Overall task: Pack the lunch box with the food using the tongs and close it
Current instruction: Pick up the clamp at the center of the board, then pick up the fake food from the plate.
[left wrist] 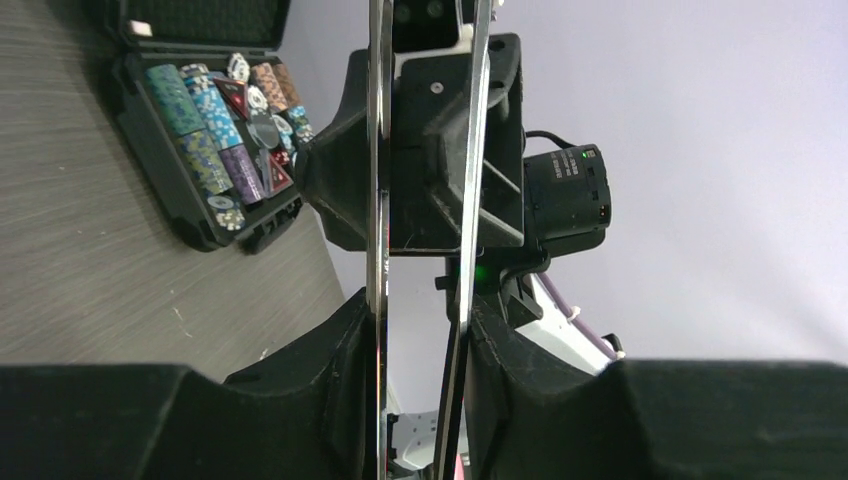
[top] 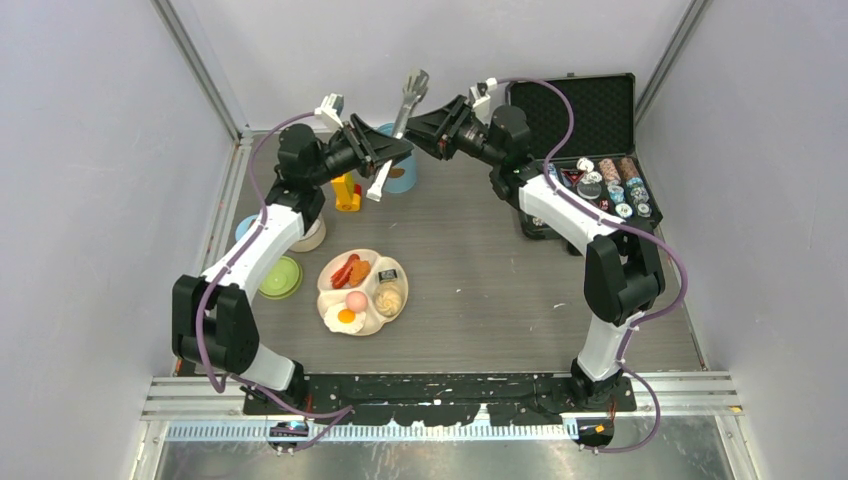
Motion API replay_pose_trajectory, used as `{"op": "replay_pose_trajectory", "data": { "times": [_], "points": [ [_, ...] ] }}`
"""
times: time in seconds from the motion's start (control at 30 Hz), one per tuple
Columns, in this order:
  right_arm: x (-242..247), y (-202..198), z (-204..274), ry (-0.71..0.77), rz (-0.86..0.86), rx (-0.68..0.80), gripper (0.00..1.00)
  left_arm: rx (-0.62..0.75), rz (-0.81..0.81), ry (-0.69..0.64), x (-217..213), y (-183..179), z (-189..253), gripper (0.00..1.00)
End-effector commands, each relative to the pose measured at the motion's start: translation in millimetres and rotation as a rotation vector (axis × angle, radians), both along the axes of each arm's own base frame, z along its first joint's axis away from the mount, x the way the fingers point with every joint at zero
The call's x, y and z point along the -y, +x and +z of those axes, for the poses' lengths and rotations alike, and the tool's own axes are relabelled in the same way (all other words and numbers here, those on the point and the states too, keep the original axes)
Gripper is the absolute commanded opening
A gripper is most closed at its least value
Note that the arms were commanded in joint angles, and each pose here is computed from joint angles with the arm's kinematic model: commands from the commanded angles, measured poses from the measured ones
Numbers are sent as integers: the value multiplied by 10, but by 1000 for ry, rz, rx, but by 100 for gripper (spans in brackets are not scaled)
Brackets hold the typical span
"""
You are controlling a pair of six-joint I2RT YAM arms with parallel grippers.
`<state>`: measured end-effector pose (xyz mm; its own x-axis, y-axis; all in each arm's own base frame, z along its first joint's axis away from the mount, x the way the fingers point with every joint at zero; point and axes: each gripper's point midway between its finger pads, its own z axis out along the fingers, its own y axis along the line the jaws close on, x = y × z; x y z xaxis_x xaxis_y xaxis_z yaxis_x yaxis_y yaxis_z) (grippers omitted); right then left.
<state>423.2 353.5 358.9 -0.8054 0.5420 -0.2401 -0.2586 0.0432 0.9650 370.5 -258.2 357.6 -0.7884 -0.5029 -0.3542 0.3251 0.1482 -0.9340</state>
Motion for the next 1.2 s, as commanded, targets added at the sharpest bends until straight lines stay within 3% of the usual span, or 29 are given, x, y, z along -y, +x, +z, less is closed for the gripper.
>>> {"op": "replay_pose_trajectory", "data": {
  "times": [0.0, 0.27, 0.37, 0.53, 0.7, 0.9, 1.17],
  "points": [
    [202, -1, 311, 7, -47, 98, 50, 121, 7, 0, -132, -77, 331, 34],
    [727, 291, 187, -63, -158, 109, 71, 118, 34, 101, -366, -54, 196, 30],
    [877, 263, 47, -161, -161, 130, 73, 156, 37, 273, -523, -112, 22, 30],
    [1044, 3, -295, -413, -86, 213, 74, 293, -4, 680, -853, -380, -261, 31],
    [1324, -353, -834, -631, 30, 187, 75, 399, -177, 1024, -1229, -786, -568, 31],
    [1759, -754, -1313, -837, 177, 134, 76, 480, -378, 1230, -1536, -1227, -810, 31],
    [2162, -946, -1507, -859, 192, 55, 77, 517, -546, 1367, -1801, -1613, -1070, 38]
  ]
}}
